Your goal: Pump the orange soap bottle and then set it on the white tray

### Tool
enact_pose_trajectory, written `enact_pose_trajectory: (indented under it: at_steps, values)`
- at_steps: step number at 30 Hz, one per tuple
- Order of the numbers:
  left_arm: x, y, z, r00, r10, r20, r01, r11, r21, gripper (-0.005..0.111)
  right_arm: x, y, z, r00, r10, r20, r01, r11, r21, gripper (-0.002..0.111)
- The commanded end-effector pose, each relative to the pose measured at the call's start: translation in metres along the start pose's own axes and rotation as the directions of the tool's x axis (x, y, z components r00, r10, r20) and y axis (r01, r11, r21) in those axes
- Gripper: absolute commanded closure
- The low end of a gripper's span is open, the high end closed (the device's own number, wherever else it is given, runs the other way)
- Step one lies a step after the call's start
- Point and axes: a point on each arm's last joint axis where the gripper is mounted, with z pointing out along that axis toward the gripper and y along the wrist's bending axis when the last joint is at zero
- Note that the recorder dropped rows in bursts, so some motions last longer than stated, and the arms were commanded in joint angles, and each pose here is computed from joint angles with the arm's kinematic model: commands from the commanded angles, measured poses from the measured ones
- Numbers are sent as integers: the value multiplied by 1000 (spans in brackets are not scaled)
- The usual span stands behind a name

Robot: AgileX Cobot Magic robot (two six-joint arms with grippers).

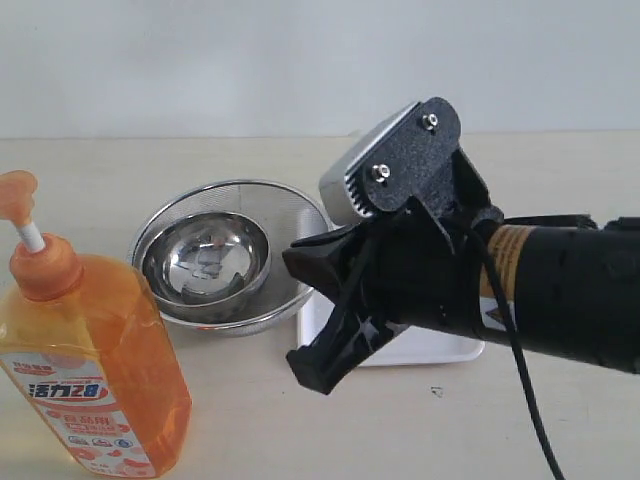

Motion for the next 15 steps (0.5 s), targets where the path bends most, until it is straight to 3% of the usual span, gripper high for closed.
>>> enact_pose_trajectory:
  at_steps: [1,5,15]
  values:
    - [4,2,4,1000,23,-10,-23,999,-26,102,2,14,-5,993,-27,117,43,990,-135,109]
    - [8,2,7,999,25,-26,-26,999,-25,102,1,21,-7,988,-28,155,60,976,-207,109]
    - [12,14,29,984,80,-157,-91,994,-61,102,6,17,-6,996,-15,91,31,984,-175,109]
